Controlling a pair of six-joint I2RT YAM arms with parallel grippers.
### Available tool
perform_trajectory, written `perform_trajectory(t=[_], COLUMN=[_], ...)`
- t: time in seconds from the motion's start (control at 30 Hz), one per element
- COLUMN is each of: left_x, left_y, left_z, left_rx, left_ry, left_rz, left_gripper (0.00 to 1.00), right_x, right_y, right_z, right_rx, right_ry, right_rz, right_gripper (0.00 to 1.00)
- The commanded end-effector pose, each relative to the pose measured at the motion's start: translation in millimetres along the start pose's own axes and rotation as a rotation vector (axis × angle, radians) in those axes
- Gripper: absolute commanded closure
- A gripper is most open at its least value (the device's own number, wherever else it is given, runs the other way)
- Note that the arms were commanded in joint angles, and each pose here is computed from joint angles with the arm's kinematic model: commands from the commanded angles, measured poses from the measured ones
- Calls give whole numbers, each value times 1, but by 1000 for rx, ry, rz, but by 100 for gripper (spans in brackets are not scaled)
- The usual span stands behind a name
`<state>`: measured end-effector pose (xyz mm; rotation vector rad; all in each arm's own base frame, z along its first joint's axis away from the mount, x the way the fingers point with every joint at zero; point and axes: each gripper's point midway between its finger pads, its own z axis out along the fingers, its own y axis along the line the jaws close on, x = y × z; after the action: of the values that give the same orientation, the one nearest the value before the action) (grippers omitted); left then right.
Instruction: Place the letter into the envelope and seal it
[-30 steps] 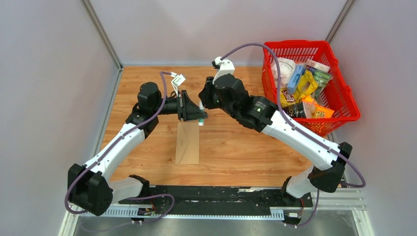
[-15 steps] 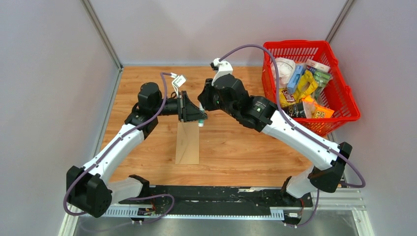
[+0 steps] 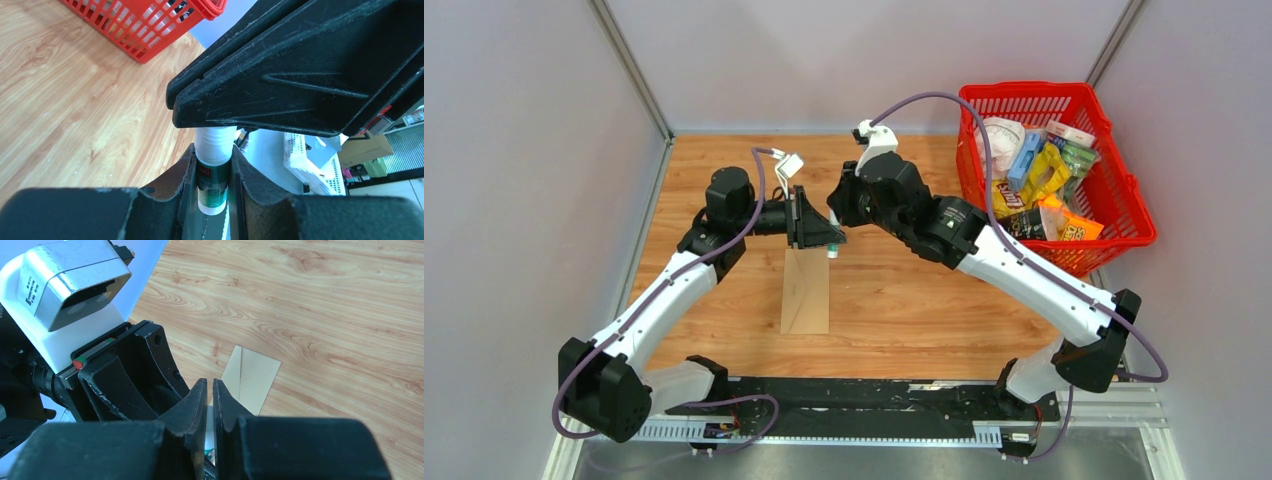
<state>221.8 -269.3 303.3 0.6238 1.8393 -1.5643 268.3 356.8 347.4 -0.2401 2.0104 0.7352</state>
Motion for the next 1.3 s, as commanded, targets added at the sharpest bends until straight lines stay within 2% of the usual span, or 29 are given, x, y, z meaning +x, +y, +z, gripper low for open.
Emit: perform_trajectory(t=[0.0,0.1,0.27,0.47,0.67,0.83,0.9,1.07,1.27], left_x=[-58,-59,-50,-39,-63,-87,-93,-99,-98], left_y=[-31,-32,-28,-25,-11,-5,-4,-5,-6], left_z=[-8,-9,-7,-7,-12,-13,-12,-8,-8], left_rx=[-1,-4,13,19,-134,-196,-199,-178,-175], left_ry=[-167,-173,-145,-123,-195,-274,-291,-306,-310], left_rz=[224,230,202,172,161,127,107,56,37], left_gripper=[100,100,100,100,100,100,100,100,100], right_x=[48,51,19,-31,-21,13,26,16,7], right_y=[6,3,-14,-42,-48,-14,-4,-8,-5], right_z=[-5,-4,-13,-39,-69,-77,-71,-47,-27], right_rx=[-27,-4,72,93,-70,-322,-336,-238,-225], right_ry=[171,184,91,-82,-177,-120,-106,-196,-254], right_rz=[-58,-70,-44,41,108,56,28,18,25], right_gripper=[89,89,66,39,37,38,38,38,38])
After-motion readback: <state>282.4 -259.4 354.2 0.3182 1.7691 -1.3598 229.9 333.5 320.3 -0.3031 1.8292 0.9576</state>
